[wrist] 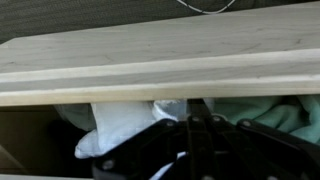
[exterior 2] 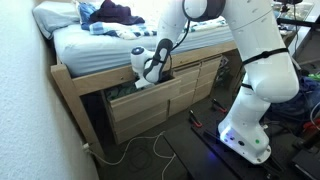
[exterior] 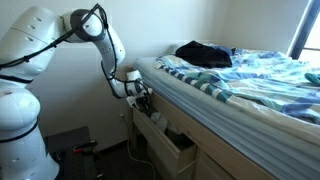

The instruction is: Open the topmost drawer on the left, push the clothes inside it down, and then close the drawer

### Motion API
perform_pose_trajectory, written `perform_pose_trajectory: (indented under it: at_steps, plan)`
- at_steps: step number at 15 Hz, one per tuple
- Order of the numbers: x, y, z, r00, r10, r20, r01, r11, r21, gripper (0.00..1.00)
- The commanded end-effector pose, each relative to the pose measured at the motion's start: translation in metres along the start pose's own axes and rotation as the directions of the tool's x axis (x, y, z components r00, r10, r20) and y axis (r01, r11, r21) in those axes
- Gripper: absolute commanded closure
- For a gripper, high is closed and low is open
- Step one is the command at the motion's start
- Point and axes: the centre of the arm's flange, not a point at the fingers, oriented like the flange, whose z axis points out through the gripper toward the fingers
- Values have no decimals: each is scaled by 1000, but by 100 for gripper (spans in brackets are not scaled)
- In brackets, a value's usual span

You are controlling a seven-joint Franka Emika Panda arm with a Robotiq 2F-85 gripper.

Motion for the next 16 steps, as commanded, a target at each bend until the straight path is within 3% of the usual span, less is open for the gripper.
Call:
perform_pose_trajectory:
  at_steps: [1,10,16]
  plan:
    - [-12,7,0,1000,-8,6,7,1000,16,100]
    - [-25,11,3,994,-82,69,78,996,52,100]
    - [-45,20,-6,961,-214,172,196,974,114,100]
